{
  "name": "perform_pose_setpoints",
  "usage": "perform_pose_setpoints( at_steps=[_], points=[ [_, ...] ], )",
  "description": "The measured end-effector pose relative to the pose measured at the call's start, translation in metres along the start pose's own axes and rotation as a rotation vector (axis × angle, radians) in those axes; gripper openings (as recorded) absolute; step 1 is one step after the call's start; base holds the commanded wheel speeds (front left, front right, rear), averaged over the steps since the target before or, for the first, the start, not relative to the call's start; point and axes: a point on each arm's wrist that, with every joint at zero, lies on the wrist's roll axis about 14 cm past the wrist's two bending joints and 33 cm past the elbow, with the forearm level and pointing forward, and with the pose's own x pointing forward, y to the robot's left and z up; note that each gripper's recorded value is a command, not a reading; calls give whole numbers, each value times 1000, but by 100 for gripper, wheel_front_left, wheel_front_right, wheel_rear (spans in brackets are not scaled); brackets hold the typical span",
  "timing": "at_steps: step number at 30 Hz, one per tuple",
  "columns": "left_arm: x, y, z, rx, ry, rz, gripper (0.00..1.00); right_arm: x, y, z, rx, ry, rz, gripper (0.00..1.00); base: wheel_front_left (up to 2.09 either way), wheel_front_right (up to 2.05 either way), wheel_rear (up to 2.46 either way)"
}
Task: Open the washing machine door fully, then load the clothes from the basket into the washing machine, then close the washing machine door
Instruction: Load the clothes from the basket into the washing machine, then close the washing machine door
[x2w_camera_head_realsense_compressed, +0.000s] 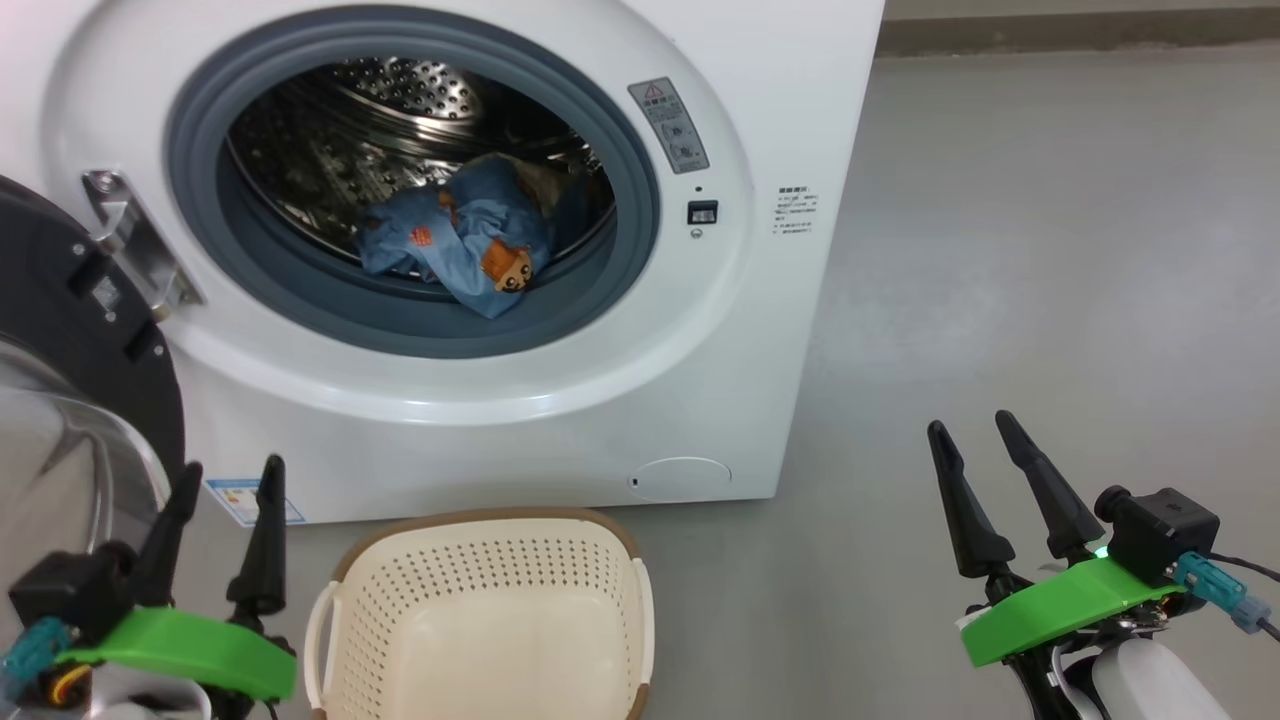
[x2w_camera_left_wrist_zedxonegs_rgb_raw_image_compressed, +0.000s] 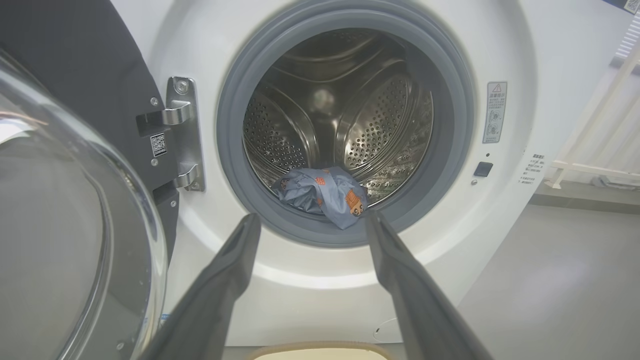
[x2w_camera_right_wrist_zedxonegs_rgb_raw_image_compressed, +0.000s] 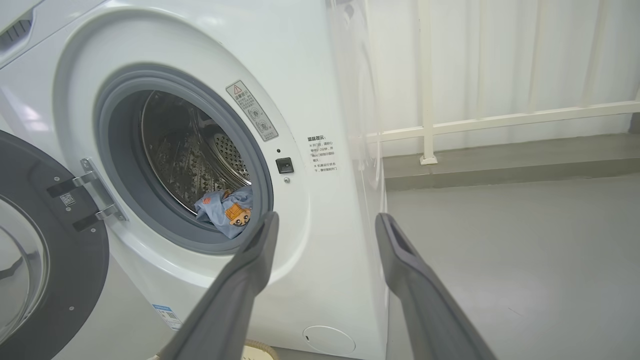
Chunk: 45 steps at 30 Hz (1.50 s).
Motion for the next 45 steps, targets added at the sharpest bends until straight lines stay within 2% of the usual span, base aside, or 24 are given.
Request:
perform_pose_setpoints(
  at_steps=[12,45],
  points=[
    [-25,10,2,1,-26,55,100,0,7,7,-1,-15,31,100,0,0,0],
    [-20,-1,-9,18,-9,12,100,-3,2,4,6,-6,13,100,0,0,0]
  ],
)
